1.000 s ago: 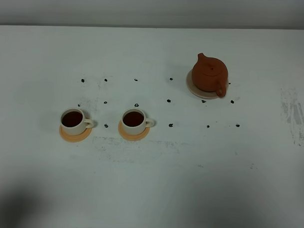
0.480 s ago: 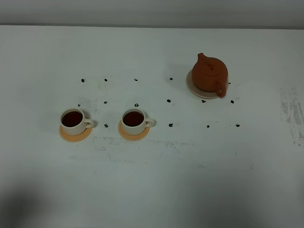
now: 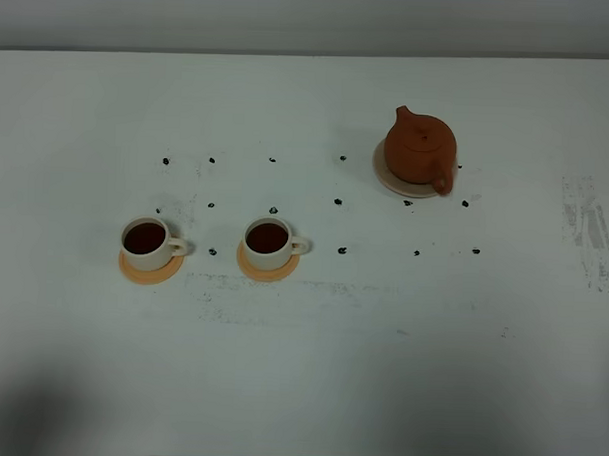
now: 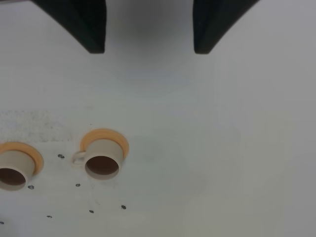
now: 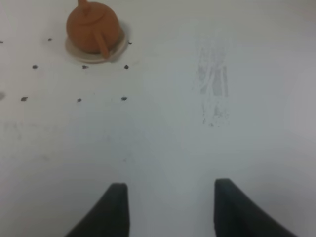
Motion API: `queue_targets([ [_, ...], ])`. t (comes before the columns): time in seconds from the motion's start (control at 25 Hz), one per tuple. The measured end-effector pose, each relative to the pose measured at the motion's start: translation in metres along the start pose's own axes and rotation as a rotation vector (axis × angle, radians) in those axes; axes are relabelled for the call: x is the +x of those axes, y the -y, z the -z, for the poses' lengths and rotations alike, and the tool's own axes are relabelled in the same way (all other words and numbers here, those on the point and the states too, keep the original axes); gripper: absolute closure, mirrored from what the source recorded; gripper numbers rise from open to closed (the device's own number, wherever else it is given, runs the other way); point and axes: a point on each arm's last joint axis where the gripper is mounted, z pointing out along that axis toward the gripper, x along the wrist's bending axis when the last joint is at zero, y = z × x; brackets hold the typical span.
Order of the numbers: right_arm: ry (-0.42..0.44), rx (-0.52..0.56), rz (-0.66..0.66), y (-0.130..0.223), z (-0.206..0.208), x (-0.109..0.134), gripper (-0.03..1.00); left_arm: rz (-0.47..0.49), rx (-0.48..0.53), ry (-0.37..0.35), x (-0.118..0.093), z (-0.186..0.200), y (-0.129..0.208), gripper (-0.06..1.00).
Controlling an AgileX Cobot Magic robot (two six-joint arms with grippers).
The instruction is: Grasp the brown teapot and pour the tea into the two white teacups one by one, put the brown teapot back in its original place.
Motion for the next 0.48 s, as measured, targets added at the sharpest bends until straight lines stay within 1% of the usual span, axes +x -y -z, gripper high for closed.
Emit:
queue_targets([
  [0.28,0.000,-0.025,0.000,0.0019,0.0033,0.0010,0.55,0.000,0.000,0.000,0.0000,0.0000,0.0000,0.51],
  [0.4,0.003,-0.062,0.004,0.0049,0.0080,0.0022,0.55,0.000,0.000,0.000,0.0000,0.0000,0.0000,0.51],
  [0.48,0.000,-0.068,0.003,0.0053,0.0087,0.0026,0.55,0.000,0.000,0.000,0.0000,0.0000,0.0000,0.51],
])
